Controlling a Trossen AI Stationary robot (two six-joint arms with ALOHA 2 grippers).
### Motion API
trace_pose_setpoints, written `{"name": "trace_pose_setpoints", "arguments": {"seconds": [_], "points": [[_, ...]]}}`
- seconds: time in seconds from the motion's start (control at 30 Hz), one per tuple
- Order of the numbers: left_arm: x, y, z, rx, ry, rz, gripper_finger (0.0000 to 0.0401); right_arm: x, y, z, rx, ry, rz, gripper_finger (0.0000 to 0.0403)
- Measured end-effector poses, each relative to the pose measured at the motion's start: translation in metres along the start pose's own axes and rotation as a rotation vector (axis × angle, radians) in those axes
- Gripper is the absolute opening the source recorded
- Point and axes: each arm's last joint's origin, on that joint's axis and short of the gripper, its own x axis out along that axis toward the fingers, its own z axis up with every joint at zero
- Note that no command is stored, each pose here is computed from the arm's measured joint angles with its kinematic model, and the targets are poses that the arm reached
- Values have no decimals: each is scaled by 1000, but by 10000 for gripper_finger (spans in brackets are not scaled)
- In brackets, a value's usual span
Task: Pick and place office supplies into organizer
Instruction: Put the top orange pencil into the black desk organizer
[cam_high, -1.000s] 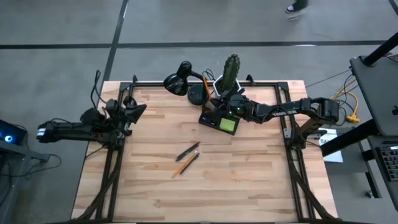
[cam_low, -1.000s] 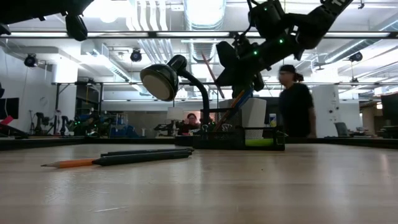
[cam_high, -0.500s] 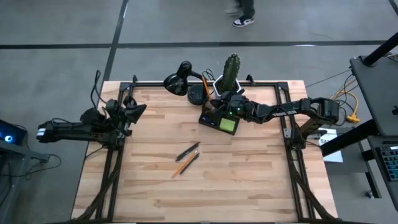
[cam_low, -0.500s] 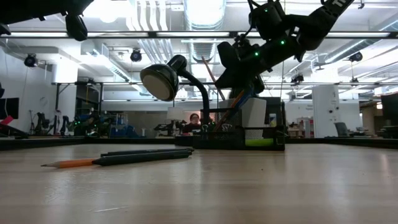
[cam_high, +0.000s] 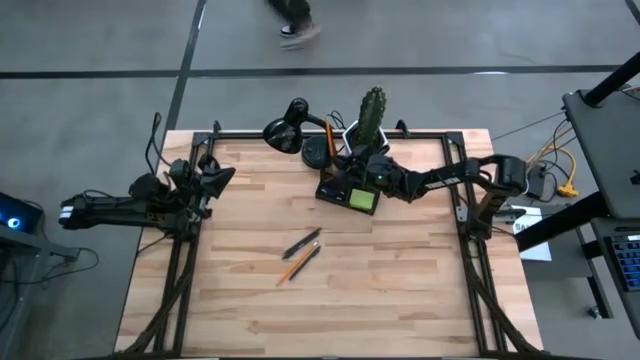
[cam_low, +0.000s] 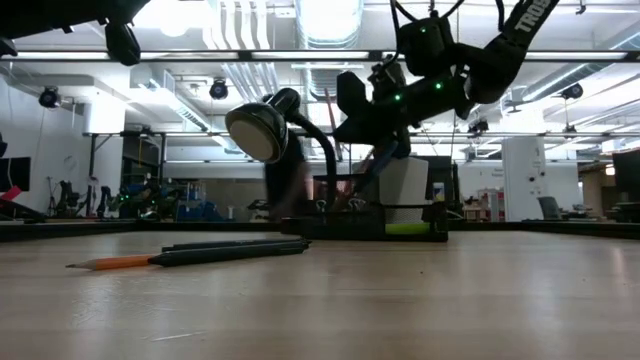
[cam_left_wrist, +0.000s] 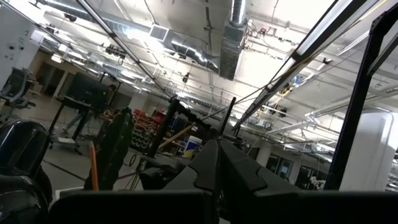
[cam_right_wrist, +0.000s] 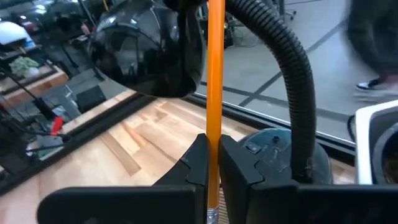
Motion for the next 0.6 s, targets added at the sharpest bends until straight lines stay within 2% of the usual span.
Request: {"name": "trace_pose_setpoints", "arguments": {"seconds": [0.43, 0.6], "points": [[0, 0, 1, 0, -4, -1, 0, -11, 8, 15, 2, -34, 28, 13], [0, 0, 0, 1, -3, 0, 0, -23, 14, 26, -24, 26, 21, 13]]}}
